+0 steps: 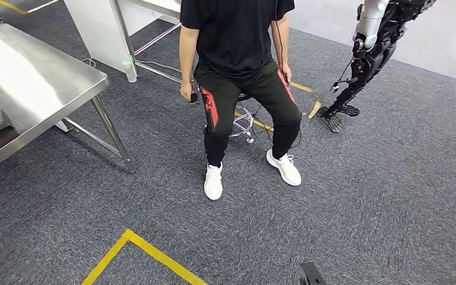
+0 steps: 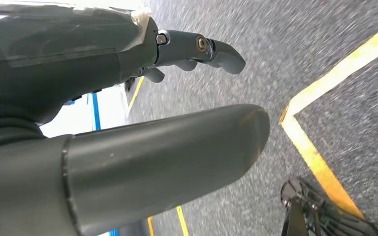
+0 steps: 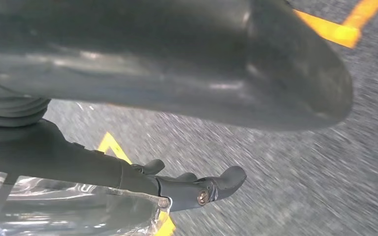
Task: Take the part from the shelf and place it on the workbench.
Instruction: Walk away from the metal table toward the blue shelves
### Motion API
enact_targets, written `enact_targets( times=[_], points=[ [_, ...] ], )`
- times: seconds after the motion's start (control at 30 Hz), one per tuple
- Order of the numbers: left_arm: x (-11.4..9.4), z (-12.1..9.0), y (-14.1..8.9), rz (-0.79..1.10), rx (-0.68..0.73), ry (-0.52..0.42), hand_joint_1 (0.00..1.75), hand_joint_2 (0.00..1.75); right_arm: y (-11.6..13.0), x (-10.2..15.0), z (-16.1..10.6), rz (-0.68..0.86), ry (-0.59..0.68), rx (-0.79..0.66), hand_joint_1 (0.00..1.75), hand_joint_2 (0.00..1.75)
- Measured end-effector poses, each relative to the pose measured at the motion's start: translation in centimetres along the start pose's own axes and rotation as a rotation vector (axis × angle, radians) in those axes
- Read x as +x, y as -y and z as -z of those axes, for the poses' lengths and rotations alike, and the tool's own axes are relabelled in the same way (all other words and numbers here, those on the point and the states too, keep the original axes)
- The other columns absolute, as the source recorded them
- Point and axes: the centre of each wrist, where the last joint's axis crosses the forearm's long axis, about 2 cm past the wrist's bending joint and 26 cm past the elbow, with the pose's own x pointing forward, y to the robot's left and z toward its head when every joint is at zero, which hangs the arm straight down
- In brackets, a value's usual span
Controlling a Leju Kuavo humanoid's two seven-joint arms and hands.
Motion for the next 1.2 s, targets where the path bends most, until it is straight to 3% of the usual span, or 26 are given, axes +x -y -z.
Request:
enact_targets(
  times=[0.7,1.2],
  points=[
    [-2.3,0.8,0.0,0.179,-0.112,-0.047,0.00,0.00,0.0,0.0,0.0,0.005,0.002,0.004,0.00,0.00],
    [-2.4,0.8,0.4,0.175,-0.107,-0.043,0.00,0.00,-0.4,0.1,0.0,-0.017,0.037,0.003,0.00,0.00]
  ],
)
